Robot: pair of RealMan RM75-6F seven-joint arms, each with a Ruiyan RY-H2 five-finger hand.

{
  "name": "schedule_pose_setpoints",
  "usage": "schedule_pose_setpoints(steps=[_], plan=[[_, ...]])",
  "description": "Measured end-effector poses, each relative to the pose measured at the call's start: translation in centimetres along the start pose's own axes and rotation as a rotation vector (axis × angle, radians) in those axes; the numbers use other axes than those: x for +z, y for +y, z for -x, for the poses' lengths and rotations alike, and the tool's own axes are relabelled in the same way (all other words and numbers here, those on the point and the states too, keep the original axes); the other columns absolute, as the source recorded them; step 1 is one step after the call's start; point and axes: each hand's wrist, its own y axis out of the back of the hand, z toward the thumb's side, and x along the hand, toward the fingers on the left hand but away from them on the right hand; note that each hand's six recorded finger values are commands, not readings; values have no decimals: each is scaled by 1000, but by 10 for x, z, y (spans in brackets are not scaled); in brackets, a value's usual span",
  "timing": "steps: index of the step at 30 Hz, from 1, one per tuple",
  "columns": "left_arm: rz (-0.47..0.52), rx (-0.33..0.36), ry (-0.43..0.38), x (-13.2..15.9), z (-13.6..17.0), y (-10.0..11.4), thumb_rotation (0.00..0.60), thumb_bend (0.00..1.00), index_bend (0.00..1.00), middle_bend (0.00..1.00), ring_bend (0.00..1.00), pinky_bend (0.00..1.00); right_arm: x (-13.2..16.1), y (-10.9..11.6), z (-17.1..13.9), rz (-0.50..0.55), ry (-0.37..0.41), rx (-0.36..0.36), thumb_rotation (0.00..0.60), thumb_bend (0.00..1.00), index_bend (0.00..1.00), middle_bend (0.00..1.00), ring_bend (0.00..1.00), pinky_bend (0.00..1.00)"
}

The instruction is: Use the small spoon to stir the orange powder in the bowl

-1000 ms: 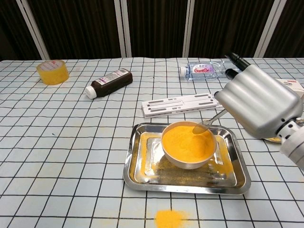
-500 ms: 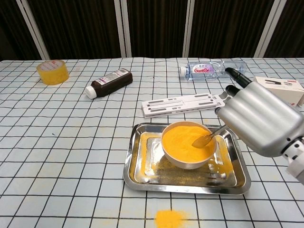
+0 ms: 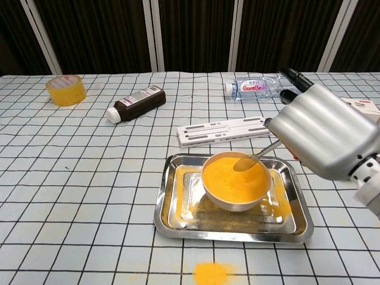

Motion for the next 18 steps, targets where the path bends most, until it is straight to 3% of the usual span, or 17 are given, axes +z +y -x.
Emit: schedule_pose_setpoints(steps=[10,18], plan=[[2,-8,0,0,0,-1,600,0,0,0,0,0,-1,-15,10,-15,-25,42,600,638,706,616,279,0],[4,-11,-3,0,1,-1,600,0,0,0,0,0,11,-25,-2,-11,12,68,600,638,706,616,279,0]])
